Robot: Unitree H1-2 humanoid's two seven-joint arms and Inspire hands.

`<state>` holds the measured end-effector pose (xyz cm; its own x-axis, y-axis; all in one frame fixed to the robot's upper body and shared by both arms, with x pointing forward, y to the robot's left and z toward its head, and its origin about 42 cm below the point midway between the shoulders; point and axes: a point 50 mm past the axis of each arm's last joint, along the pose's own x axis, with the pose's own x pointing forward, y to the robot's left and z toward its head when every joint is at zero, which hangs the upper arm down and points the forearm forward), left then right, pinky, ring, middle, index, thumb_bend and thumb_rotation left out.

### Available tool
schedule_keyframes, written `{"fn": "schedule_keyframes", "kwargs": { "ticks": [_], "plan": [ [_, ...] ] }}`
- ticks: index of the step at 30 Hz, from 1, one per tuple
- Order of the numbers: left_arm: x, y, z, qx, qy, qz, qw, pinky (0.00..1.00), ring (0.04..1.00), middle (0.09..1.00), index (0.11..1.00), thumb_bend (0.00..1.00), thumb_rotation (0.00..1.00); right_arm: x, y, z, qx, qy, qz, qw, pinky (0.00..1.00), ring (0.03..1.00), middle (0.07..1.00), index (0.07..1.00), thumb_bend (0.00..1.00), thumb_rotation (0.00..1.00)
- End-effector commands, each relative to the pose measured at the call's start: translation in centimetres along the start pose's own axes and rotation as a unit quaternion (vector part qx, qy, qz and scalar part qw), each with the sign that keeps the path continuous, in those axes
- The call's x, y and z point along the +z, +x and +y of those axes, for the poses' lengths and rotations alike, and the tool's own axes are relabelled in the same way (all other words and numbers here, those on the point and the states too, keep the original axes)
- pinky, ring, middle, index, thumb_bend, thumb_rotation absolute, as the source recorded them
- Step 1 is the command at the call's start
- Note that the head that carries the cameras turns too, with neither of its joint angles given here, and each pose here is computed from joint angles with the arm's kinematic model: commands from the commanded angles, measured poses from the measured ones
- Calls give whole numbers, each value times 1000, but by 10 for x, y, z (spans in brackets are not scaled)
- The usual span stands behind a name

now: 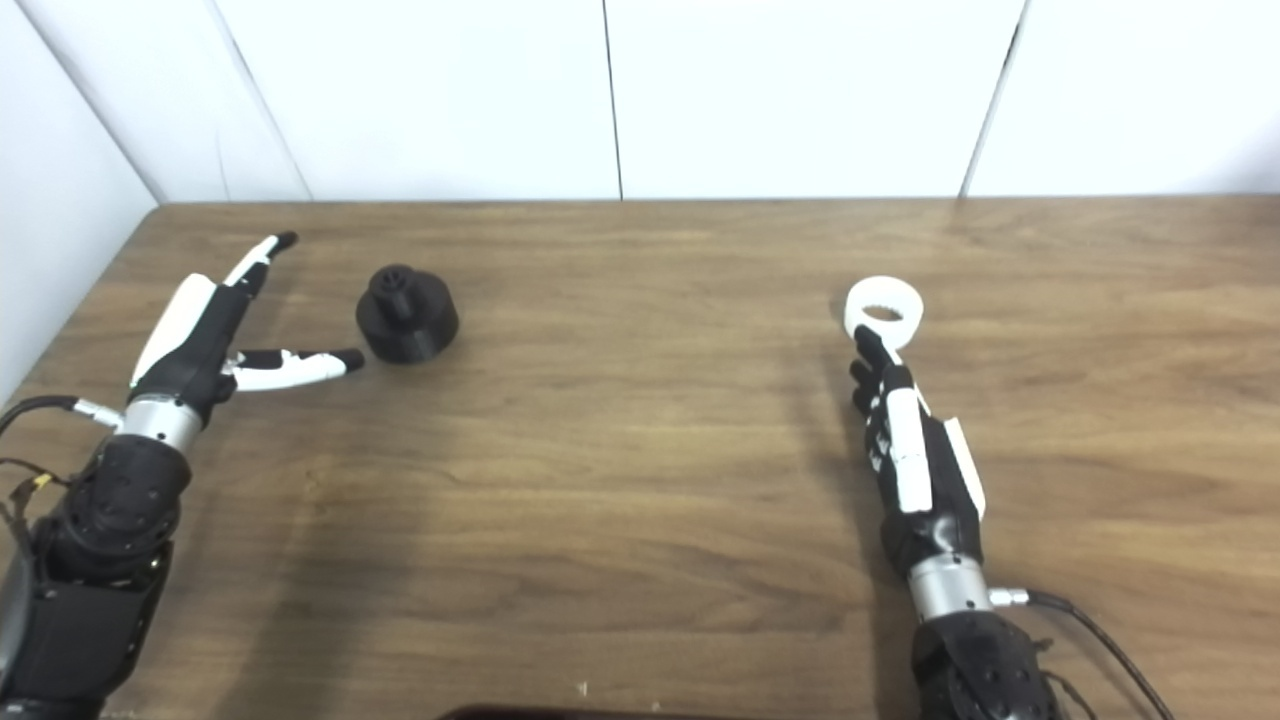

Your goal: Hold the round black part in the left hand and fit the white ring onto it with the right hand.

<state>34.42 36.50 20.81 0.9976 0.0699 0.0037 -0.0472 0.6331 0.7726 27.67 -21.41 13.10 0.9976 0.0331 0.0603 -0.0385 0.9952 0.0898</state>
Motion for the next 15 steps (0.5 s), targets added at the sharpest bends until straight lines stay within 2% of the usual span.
{"fn": "schedule_keyframes", "kwargs": {
  "ticks": [1, 6, 15],
  "plan": [
    [12, 15, 25, 23, 35, -21, 999, 948, 1000, 988, 928, 974, 228, 9, 6, 13, 6, 18, -27, 999, 983, 961, 963, 914, 486, 1000],
    [16, 26, 26, 7, 57, -23, 998, 945, 1000, 986, 928, 988, 229, 9, 6, 14, 7, 11, -29, 1000, 960, 954, 955, 913, 484, 1000],
    [14, 43, 23, -20, 87, -26, 996, 927, 1000, 973, 898, 979, 220, 9, 4, 15, 2, 12, -27, 1000, 981, 962, 958, 915, 500, 1000]
  ]
}}
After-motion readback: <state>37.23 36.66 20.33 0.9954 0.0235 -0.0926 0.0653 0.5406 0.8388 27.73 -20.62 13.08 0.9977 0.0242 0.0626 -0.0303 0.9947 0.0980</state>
